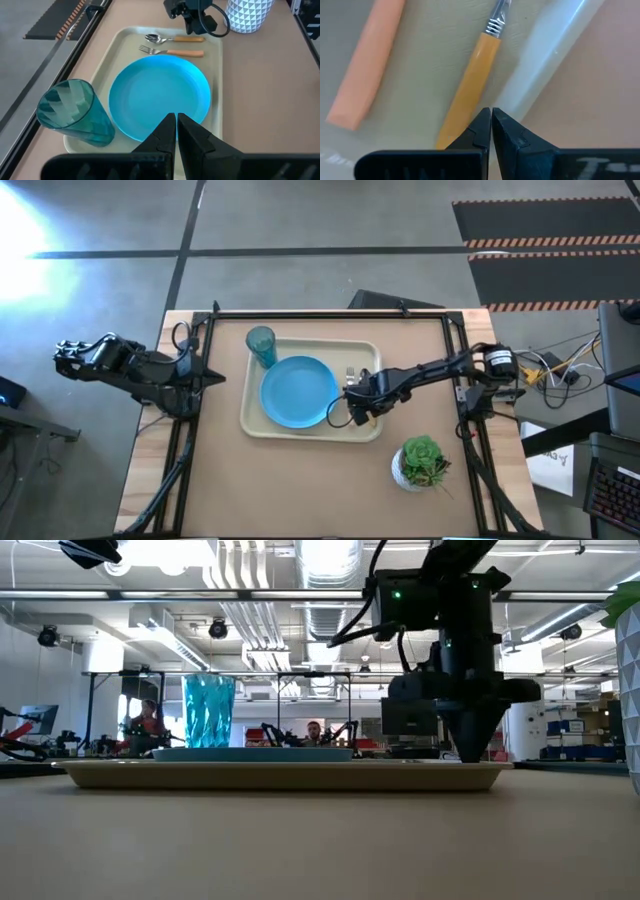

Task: Pick and place plate/cup/fork/spoon on tray
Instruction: Move the white serving tray to the center of the table

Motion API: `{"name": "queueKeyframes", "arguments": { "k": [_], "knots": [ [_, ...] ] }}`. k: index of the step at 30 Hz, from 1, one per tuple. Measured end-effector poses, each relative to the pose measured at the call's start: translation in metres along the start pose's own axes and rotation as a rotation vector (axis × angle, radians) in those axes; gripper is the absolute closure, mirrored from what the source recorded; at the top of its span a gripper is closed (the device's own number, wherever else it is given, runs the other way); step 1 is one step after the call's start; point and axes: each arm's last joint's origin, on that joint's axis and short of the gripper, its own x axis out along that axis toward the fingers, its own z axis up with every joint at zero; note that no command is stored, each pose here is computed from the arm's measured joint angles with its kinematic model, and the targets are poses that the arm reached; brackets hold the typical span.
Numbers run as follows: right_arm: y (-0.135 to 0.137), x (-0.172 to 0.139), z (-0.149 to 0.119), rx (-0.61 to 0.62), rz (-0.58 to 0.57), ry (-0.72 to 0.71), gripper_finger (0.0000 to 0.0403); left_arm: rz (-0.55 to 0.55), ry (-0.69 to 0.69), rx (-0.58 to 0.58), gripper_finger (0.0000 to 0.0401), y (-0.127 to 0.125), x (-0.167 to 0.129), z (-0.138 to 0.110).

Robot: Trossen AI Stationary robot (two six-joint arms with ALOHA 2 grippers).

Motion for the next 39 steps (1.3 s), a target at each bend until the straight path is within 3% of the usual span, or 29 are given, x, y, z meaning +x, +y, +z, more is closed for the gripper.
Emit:
{"name": "queueKeyframes", "arguments": {
  "k": [19, 30, 39],
  "knots": [
    [-0.017, 0.007, -0.015, -0.009, -0.041, 0.048, 0.0394, -0.003, -0.014, -0.005, 0.0401, -0.002, 0.002, 0.003],
    [-0.008, 0.009, -0.009, 0.029, 0.044, -0.060, 0.0394, -0.003, -0.014, -0.005, 0.0401, -0.002, 0.002, 0.003],
    [-0.008, 0.009, -0.008, 0.024, 0.041, -0.076, 0.0394, -0.003, -0.014, -0.004, 0.0401, -0.002, 0.002, 0.003]
  ]
}}
